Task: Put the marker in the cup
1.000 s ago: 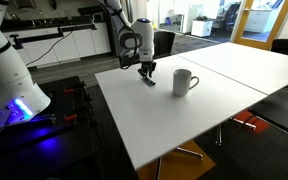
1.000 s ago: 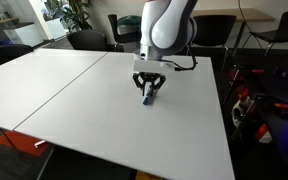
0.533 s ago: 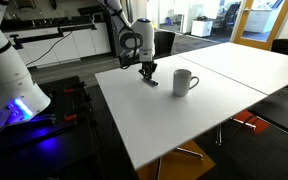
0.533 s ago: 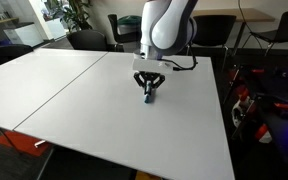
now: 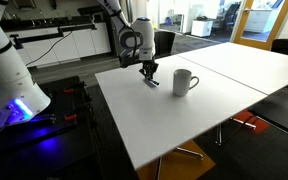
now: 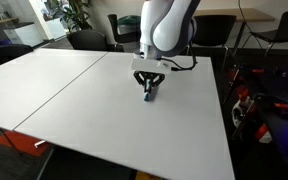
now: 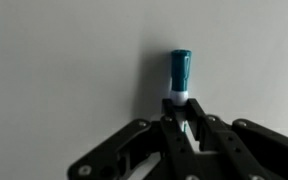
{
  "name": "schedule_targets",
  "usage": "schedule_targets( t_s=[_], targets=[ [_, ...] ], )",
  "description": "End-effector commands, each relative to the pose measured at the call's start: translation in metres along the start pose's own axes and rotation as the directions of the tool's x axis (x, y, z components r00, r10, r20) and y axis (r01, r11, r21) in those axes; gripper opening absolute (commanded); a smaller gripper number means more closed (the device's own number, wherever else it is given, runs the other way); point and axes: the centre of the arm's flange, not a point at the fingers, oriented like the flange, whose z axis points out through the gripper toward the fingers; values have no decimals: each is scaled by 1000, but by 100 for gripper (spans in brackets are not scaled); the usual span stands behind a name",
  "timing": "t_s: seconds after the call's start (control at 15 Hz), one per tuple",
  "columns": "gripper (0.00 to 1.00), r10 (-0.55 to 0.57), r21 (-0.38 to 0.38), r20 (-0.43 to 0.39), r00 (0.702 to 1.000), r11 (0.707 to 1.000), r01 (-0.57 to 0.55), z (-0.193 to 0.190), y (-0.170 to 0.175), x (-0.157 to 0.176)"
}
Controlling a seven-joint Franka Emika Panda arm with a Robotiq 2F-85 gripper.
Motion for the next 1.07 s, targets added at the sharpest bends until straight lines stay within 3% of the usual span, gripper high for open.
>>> schedule_targets(
  t_s=[0.0, 0.4, 1.0],
  targets=[
    [5, 4, 13, -78, 997, 1000, -3, -34, 0, -30],
    [5, 23, 67, -245, 969, 998, -6, -88, 2, -59],
    [5, 133, 105, -426, 895, 990, -98, -148, 0, -25]
  ],
)
